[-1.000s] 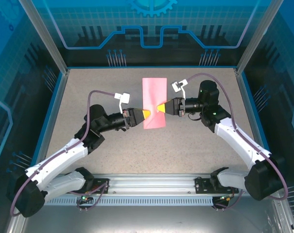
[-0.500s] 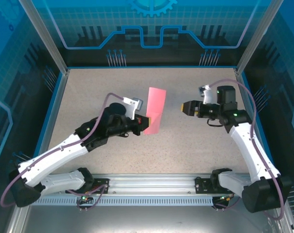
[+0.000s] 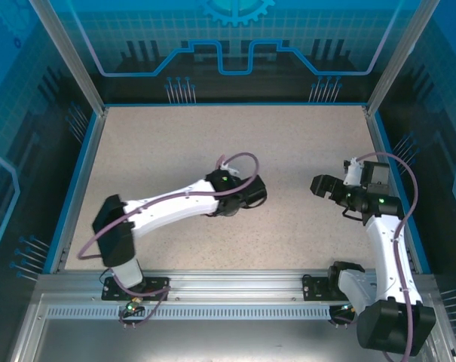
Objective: Fold a paper plane with a square sheet of paper (fold left side to right side)
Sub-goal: Turn over the paper at the center of the table.
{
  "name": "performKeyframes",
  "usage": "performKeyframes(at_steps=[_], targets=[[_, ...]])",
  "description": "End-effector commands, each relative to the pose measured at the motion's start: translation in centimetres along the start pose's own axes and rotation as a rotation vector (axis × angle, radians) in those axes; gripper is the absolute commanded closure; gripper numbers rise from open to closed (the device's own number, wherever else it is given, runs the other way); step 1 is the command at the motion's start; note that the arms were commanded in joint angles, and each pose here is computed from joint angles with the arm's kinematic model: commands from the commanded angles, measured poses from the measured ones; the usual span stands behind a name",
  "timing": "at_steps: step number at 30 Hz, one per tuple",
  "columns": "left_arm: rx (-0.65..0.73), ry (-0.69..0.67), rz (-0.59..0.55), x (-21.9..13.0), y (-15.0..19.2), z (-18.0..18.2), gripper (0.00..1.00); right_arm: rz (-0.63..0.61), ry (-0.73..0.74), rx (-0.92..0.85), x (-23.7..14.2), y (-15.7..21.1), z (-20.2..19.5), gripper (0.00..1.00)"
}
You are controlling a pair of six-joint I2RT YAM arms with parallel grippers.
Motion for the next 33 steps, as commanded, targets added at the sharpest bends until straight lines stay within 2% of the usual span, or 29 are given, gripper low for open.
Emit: performKeyframes(at_steps=[1, 5, 16, 20, 27, 32, 33], targets=[[0.085, -0.212, 0.074, 0.9, 0.7, 0.2, 1.0, 0.008, 0.045, -0.007, -0.2, 0.7, -0.9, 0.03], [0.162, -0.252, 0.145, 2.8, 0.6, -2.4, 1.0, -0.001, 0.033, 0.006, -0.2, 1.0, -1.2, 0.01], [0.282, -0.171, 0.366, 7.5, 1.9, -8.6, 0.99, 0.017, -0.04, 0.038, 0.8, 1.9, -1.3, 0.01], [0.281, -0.083, 0.44, 8.4, 2.2, -10.2, 0.96, 0.026, -0.044, 0.034, 1.3, 2.3, -1.5, 0.01], [0.229, 0.1, 0.524, 9.2, 1.8, -12.1, 0.82, 0.06, -0.076, 0.037, 2.0, 2.2, -1.5, 0.01], [0.158, 0.301, 0.525, 9.1, 0.2, -13.3, 0.79, 0.072, -0.083, 0.04, 2.1, 2.2, -1.5, 0.01], [0.142, 0.346, 0.526, 9.0, -0.2, -13.6, 0.76, 0.074, -0.092, 0.045, 2.1, 2.2, -1.4, 0.01]])
Point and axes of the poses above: each hand's point on the last joint's axis, 136 mm out from that joint toward the fingers, its own x axis out along the fingers, its own z axis along the line the jaws close on, y = z × x, the point moved 8 cm from there along -x, back along the fingers, and after that the axes turned 1 degree about -x, right-handed, at the moved point
